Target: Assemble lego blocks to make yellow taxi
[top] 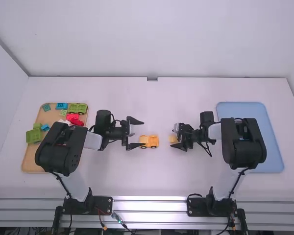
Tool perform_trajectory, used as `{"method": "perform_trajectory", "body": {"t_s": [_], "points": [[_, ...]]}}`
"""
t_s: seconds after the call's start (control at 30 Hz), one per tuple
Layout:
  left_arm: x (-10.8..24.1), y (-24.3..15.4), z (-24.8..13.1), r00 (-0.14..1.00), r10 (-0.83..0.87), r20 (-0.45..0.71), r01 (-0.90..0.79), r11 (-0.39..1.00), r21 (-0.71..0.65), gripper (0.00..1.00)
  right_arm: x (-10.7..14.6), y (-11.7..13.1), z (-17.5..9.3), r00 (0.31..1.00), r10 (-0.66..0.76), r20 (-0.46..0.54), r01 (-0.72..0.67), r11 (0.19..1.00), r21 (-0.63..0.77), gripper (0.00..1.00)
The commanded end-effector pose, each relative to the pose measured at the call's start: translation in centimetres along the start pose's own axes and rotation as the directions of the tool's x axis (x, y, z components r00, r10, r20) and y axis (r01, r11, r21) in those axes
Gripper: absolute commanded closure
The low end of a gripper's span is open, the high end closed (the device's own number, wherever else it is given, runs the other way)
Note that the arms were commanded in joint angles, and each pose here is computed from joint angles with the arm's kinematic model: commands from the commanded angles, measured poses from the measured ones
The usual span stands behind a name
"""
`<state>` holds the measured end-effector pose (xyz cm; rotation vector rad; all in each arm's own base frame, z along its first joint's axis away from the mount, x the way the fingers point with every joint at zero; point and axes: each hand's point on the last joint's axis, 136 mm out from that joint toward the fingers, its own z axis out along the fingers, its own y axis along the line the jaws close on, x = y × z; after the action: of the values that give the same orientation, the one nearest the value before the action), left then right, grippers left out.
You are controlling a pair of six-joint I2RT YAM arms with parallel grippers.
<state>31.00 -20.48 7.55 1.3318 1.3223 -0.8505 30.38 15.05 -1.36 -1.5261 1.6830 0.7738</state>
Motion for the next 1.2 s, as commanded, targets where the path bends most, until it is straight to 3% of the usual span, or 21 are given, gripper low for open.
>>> {"method": "perform_trajectory", "body": {"t_s": [0.0,0.2,0.47,0.57,0.7,0.87,1.17], "points": [[-0.4,0.5,0.1,1.000,0.008,0.012,-0.008,1.000,0.007,0.01,0.8,0.3,0.1,1.000,0.027,0.003,-0.027,1.000,-0.009,0.20],[-0.5,0.5,0.5,0.999,-0.035,0.003,0.035,0.999,0.026,0.01,1.0,0.0,0.3,0.999,0.047,0.024,-0.047,0.999,-0.021,0.23],[0.4,-0.2,1.2,0.996,-0.071,-0.045,0.072,0.997,0.027,0.01,1.5,0.3,0.9,1.000,0.017,-0.024,-0.018,0.999,-0.030,0.57],[0.8,-0.6,1.6,0.994,-0.084,-0.066,0.086,0.996,0.029,0.01,1.7,0.3,0.8,0.999,0.023,-0.030,-0.024,0.999,-0.026,0.61],[1.9,-1.3,2.3,0.990,-0.045,-0.132,0.049,0.998,0.034,0.01,1.3,0.3,0.8,1.000,0.023,-0.012,-0.023,0.999,-0.031,0.75],[4.4,-2.2,3.0,0.970,0.018,-0.243,-0.007,0.999,0.045,0.05,0.3,0.3,0.8,0.999,0.017,0.041,-0.016,0.999,-0.038,0.83],[6.2,-2.2,3.4,0.970,0.019,-0.242,-0.010,0.999,0.040,0.04,-2.3,0.5,0.3,0.992,0.029,0.121,-0.019,0.997,-0.079,0.84]]}}
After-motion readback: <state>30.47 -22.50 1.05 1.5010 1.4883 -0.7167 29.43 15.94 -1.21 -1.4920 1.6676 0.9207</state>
